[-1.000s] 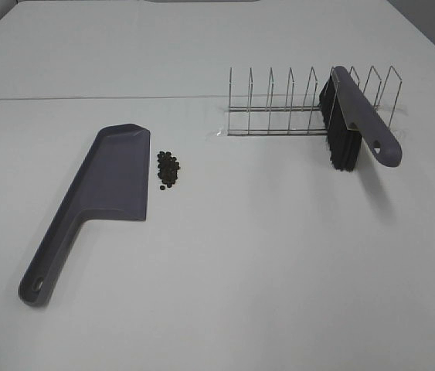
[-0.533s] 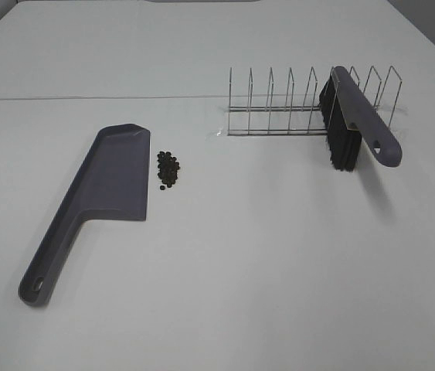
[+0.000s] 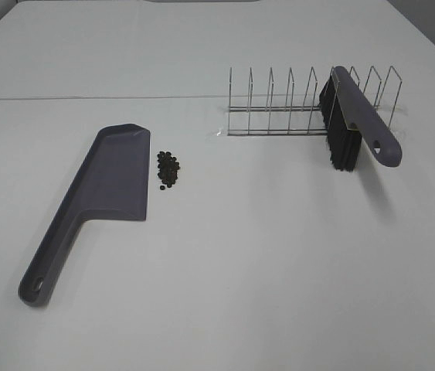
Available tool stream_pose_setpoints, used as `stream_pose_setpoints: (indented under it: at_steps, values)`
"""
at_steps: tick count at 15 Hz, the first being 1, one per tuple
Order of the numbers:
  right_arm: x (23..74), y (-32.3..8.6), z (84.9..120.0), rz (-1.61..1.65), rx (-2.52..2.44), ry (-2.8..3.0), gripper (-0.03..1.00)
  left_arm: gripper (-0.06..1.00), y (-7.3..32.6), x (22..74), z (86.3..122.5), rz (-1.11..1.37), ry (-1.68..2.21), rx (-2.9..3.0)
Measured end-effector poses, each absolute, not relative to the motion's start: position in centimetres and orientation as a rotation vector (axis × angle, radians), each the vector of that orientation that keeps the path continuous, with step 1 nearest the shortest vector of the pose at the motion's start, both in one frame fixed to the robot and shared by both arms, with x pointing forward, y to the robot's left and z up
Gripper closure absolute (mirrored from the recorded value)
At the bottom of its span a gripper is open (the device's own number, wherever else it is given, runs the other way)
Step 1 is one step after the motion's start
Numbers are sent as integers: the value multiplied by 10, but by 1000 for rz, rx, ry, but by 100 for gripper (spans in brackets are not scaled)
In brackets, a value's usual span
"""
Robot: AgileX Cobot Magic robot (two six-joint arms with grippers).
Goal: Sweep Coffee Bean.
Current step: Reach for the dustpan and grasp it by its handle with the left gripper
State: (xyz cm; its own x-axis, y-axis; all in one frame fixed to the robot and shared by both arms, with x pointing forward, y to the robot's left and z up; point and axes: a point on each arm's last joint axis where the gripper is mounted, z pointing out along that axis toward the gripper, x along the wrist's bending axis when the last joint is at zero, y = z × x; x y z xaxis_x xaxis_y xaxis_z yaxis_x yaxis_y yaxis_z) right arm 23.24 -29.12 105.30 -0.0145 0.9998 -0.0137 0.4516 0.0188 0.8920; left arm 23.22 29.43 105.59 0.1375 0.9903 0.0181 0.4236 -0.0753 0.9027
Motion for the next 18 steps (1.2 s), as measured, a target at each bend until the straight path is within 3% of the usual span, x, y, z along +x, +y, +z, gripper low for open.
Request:
stream_pose_setpoints:
  at_steps: [18]
  values:
    - [232, -291, 1053, 945, 1527, 1562, 18, 23, 294, 232, 1056, 903, 1397, 1623]
